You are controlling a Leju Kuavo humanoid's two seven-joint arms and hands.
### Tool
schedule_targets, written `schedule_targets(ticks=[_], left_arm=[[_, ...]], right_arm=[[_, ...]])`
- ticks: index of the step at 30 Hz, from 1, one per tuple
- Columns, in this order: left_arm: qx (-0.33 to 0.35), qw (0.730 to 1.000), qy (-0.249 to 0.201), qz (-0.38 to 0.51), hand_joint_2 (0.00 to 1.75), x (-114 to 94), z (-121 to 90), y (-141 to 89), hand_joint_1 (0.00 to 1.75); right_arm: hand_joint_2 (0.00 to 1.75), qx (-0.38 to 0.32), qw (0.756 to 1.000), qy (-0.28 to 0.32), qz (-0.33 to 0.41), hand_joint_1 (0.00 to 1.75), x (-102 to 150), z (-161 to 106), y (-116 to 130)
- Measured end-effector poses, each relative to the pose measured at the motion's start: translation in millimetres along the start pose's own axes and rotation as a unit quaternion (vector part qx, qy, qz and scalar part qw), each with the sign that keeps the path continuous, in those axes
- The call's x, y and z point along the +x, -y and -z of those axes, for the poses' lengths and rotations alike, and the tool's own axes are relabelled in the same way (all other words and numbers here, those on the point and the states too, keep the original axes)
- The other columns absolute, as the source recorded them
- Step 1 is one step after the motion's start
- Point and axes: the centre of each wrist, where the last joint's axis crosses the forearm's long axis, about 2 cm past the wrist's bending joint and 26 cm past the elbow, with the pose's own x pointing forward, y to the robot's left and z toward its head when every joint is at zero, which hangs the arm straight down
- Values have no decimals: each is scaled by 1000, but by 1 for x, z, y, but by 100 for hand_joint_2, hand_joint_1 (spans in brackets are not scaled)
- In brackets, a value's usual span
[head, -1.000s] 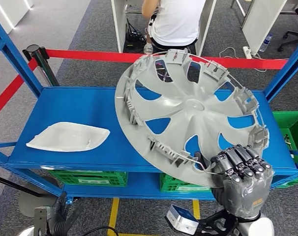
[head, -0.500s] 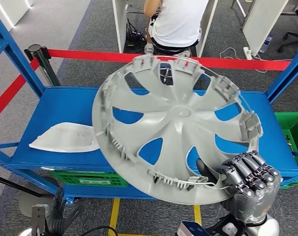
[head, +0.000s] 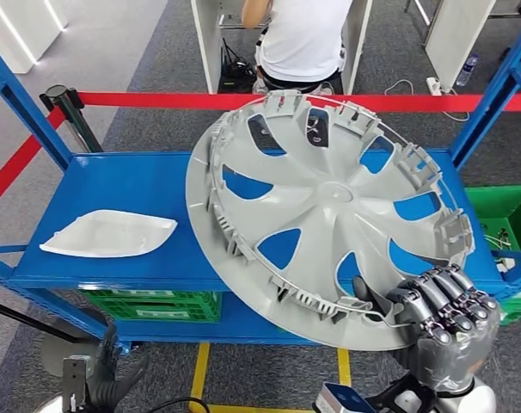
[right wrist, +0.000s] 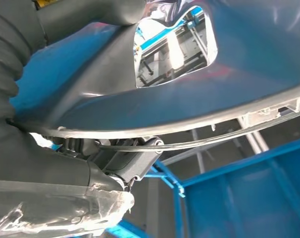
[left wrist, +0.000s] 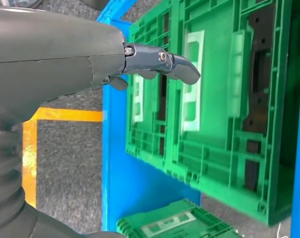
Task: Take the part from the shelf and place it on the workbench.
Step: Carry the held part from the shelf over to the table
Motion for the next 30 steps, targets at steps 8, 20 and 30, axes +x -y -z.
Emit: schedule_targets(ticks=[8, 20, 30], left_arm=[[-6, 1000, 5, 7, 175, 2, 3, 4, 0], [-16, 1000, 11, 11, 175, 4, 5, 7, 0], [-21, 1000, 13, 16, 175, 6, 7, 8, 0]], right_arm=[[175, -3, 1000, -4, -4, 175, -1, 0, 2], [175, -10, 1000, -12, -2, 175, -1, 0, 5], [175, -9, 1000, -17, -3, 175, -2, -1, 7]])
